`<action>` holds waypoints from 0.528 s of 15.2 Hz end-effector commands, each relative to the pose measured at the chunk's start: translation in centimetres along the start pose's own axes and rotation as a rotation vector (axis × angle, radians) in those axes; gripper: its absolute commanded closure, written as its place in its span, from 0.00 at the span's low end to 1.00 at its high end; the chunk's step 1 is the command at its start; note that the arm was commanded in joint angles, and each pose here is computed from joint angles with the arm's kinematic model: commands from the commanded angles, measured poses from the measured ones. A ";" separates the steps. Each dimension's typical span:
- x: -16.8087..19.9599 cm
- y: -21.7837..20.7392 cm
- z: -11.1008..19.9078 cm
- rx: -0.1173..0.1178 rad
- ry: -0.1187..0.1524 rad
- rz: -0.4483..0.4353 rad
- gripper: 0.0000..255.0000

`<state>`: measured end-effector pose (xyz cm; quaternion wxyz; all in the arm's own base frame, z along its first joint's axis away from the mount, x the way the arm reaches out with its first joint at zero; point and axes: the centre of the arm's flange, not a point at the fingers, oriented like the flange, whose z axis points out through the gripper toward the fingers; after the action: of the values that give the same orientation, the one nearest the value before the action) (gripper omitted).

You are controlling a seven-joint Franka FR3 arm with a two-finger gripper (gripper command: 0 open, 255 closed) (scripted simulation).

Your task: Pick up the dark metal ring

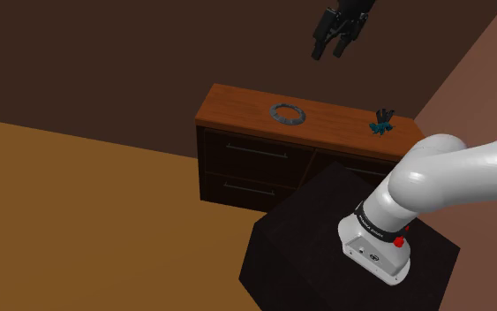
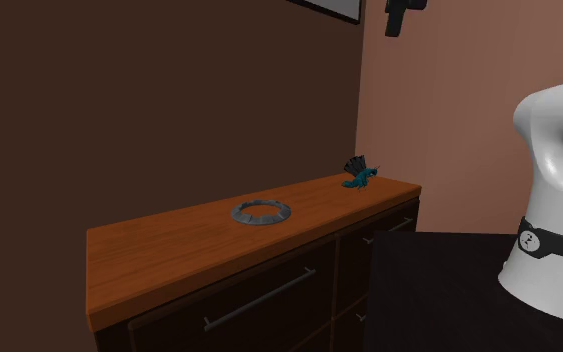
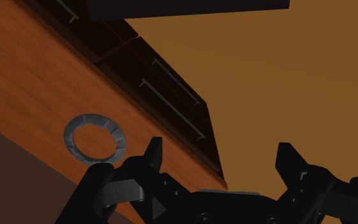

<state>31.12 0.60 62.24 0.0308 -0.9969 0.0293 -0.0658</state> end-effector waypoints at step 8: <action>4.2 3.8 7.2 -0.009 0.006 0.020 0.00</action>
<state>35.18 -2.53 56.39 0.0279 -0.9966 0.0383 -0.0669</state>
